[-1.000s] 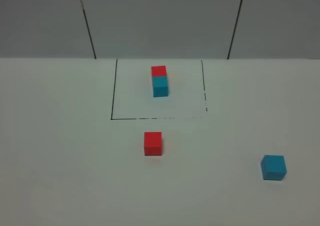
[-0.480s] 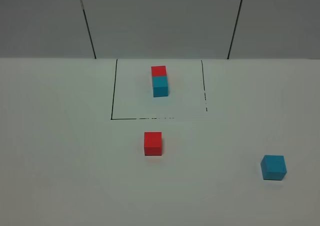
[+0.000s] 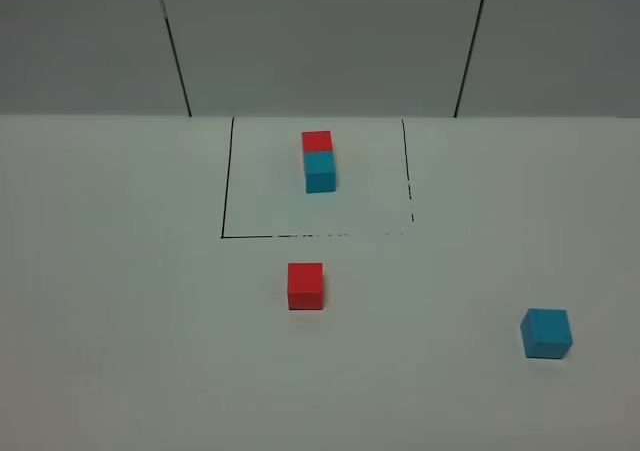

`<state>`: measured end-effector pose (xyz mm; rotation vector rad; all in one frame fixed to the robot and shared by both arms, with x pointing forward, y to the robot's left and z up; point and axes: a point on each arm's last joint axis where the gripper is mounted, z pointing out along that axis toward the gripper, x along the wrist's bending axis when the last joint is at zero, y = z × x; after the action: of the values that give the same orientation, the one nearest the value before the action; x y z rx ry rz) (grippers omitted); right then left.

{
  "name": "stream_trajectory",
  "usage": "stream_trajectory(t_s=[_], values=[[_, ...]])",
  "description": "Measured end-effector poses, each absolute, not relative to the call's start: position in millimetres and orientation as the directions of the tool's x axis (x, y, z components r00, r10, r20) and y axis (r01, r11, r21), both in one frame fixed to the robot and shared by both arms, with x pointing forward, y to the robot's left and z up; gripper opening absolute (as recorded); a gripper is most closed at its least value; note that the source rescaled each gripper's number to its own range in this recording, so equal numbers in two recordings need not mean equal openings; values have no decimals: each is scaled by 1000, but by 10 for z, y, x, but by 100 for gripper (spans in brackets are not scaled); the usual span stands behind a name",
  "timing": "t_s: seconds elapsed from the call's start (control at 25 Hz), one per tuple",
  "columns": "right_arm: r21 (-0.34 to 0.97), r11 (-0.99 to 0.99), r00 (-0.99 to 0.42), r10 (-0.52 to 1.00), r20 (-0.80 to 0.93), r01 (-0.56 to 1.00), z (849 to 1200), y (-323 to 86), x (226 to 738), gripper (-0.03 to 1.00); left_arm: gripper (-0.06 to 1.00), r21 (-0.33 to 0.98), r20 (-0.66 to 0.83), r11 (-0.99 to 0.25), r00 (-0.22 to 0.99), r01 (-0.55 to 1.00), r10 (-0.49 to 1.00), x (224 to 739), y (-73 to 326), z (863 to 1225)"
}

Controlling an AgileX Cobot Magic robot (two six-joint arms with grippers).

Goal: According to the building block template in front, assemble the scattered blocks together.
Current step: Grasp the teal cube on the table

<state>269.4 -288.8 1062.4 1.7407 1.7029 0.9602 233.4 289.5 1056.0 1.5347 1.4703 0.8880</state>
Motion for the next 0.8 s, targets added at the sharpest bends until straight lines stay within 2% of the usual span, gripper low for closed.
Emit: stream_trajectory(t_s=[0.2,0.36,0.56,0.8], values=[[650,-57,-86,979,186,758,10779,-2803,3311,100,67,906,-46,11,72,423,996,2334,2895,10560],[537,-50,-78,974,213,842,10776,-2773,3856,100,67,906,-46,11,72,423,996,2334,2895,10560],[406,-53,-43,974,224,912,10493,-2744,4442,100,67,906,-46,11,72,423,996,2334,2895,10560],[322,33,-90,982,165,946,10080,-2474,4873,100,67,906,-46,11,72,423,996,2334,2895,10560]])
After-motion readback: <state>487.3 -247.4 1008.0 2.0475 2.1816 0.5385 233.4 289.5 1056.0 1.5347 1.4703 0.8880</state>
